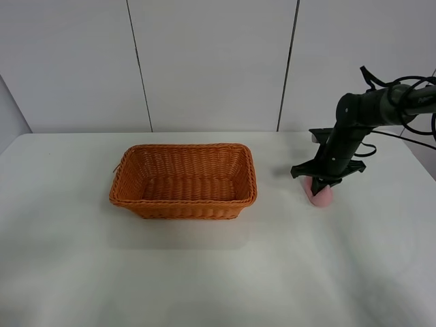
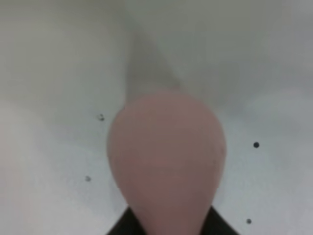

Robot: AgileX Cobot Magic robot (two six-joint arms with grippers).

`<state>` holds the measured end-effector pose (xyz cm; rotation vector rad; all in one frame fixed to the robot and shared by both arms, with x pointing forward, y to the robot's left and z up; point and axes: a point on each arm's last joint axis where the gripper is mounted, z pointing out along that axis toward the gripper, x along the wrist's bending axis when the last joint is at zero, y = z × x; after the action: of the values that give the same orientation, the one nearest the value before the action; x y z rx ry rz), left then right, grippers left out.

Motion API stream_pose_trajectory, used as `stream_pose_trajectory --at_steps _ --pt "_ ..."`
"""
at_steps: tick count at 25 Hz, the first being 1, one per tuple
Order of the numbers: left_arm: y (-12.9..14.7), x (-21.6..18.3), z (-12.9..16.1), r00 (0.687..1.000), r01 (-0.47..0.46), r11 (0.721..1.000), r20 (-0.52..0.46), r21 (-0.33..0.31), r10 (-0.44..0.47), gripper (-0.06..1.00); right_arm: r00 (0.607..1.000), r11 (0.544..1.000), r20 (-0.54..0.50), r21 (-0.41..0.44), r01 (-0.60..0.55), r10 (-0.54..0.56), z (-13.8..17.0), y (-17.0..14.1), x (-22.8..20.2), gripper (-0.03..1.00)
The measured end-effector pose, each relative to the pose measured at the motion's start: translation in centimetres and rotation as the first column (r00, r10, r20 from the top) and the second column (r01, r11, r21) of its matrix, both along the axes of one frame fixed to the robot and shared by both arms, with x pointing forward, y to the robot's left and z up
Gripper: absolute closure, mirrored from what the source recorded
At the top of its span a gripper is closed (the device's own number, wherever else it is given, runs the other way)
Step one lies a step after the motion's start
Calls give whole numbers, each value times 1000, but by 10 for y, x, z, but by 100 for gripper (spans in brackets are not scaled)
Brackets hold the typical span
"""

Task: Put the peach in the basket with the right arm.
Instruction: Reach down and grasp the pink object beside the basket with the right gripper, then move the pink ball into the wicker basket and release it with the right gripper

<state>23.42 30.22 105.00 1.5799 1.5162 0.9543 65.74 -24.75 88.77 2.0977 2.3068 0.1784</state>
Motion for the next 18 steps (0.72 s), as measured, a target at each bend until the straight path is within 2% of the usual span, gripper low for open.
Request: stream_pose_trajectory --at_steps 4,7,11,13,18 --pt "0 0 0 1000 0 1000 0 0 0 -5 1000 1000 11 3 -3 3 19 0 -1 96" --pt "0 0 0 1000 0 1000 0 0 0 -5 1000 1000 30 9 -10 9 53 1 4 96" --pt "0 0 0 1000 0 1000 0 0 0 -5 996 1000 83 18 -23 22 112 3 17 96" --pt "0 0 0 1000 0 1000 0 0 0 -5 990 999 140 20 -25 22 137 4 24 96" --pt "0 0 0 1000 0 1000 0 0 0 -5 972 1000 234 25 -3 -3 167 4 32 96"
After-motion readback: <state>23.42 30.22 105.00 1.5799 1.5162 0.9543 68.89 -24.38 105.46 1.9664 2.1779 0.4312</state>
